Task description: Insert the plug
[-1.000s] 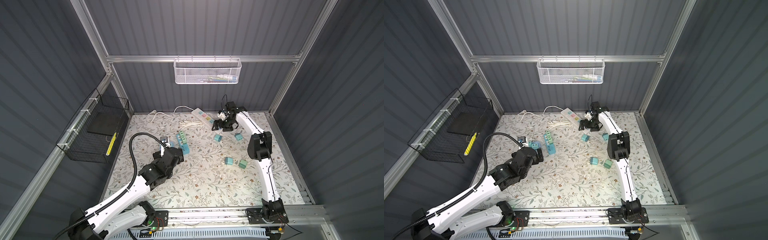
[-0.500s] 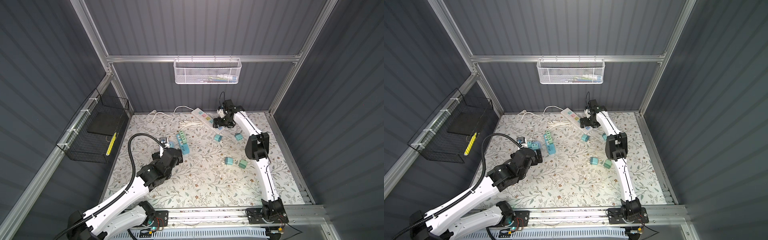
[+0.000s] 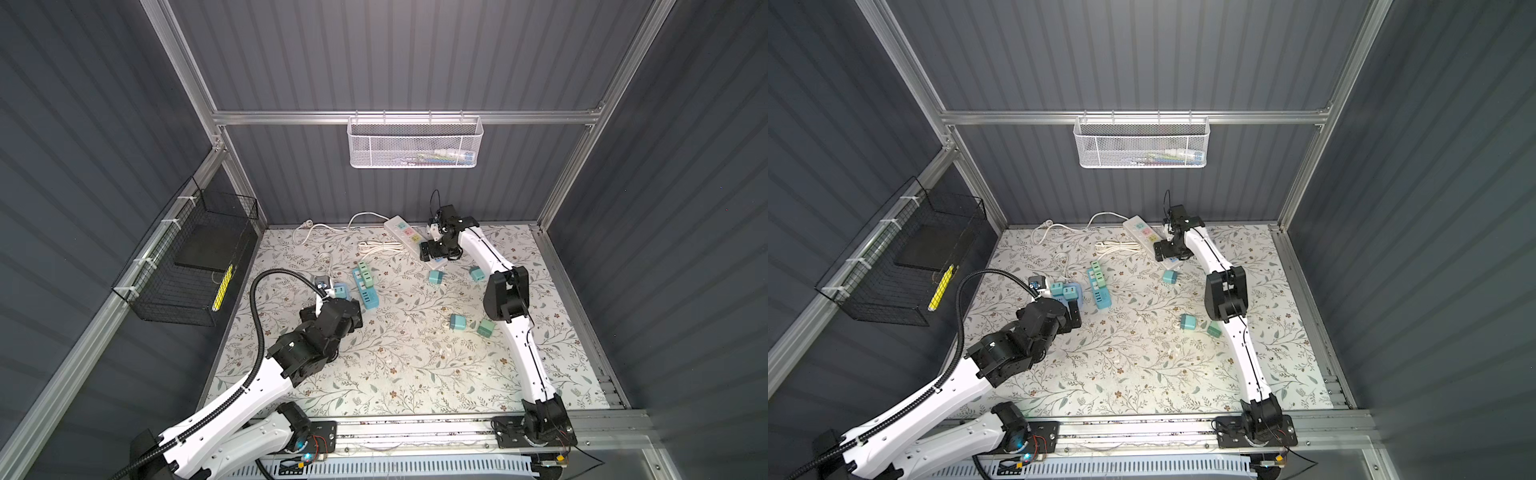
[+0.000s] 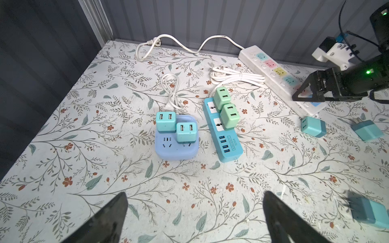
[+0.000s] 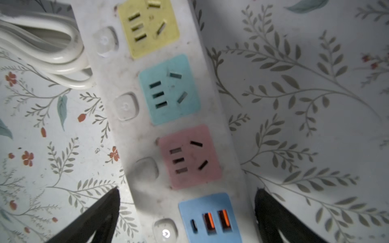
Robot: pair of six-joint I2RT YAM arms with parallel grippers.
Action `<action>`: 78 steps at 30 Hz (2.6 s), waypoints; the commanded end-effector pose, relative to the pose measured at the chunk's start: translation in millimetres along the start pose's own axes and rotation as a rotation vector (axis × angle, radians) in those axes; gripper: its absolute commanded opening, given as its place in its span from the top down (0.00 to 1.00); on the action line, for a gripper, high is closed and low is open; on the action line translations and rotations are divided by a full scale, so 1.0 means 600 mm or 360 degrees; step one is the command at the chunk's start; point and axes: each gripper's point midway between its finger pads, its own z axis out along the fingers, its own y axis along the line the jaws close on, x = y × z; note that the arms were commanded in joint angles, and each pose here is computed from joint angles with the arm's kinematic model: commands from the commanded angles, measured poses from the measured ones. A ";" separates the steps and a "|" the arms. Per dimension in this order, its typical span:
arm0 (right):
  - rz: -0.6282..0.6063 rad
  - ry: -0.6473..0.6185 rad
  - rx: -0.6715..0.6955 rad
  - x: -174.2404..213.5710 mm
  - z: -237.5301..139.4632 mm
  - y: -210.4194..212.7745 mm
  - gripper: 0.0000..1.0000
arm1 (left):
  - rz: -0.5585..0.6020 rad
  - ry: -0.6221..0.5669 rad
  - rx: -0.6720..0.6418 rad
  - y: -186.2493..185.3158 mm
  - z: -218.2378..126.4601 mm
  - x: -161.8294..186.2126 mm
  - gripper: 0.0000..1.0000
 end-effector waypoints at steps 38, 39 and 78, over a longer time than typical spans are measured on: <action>0.0150 0.0184 0.0285 0.290 -0.081 0.240 0.31 | -0.0087 -0.0050 0.0154 -0.013 -0.008 -0.003 0.00; 0.0151 0.0205 0.0282 0.310 -0.082 0.245 0.31 | -0.0085 -0.0048 0.0164 -0.016 -0.007 -0.002 0.00; 0.0777 -0.0154 0.0206 0.152 -0.197 0.014 0.19 | 0.0269 0.0104 0.0411 -0.203 0.082 -0.052 0.02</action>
